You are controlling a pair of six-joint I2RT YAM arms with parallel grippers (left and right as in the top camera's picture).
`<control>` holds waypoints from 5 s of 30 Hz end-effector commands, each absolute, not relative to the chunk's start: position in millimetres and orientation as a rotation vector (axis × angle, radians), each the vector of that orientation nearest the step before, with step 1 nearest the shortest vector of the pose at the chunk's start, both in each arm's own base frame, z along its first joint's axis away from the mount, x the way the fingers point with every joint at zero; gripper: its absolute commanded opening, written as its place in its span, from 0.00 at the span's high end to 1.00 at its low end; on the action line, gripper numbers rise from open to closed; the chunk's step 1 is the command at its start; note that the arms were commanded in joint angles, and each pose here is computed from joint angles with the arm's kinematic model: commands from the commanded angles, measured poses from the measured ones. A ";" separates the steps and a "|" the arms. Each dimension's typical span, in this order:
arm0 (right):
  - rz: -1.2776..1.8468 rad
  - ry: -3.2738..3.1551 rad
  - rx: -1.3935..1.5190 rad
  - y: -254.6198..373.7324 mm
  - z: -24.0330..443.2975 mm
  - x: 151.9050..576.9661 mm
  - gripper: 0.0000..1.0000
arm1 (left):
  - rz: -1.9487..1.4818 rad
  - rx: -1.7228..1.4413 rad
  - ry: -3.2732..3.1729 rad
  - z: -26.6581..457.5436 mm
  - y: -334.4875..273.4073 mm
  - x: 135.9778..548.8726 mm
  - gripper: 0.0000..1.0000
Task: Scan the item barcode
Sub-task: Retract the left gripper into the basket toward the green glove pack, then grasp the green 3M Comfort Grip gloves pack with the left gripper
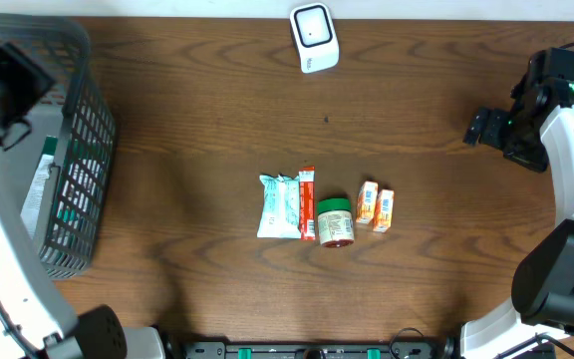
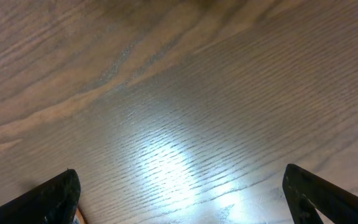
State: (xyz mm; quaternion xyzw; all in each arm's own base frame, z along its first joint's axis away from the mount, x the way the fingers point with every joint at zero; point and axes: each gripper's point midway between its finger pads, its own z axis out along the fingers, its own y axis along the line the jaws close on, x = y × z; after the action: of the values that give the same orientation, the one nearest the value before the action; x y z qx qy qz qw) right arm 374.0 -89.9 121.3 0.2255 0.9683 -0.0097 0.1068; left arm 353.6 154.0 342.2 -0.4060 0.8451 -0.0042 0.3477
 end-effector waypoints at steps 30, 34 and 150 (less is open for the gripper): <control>-0.043 2.832 0.649 -92.2 129.0 376.1 0.01 | -0.018 -1.140 3.051 16.3 249.8 332.5 0.00; -0.043 2.832 0.649 -92.2 129.0 376.1 0.01 | -0.037 -1.150 3.092 -9.1 248.6 330.7 0.00; -0.044 2.832 0.649 -92.2 129.0 376.1 0.01 | 0.205 -0.720 2.917 39.3 227.7 334.5 0.08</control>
State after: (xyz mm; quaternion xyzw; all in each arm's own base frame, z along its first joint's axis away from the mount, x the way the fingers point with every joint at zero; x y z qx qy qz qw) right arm 374.1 -89.9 121.2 0.2246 0.9685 -0.0098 0.1068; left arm 353.8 213.4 51.5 -0.2267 0.9689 0.0207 0.0969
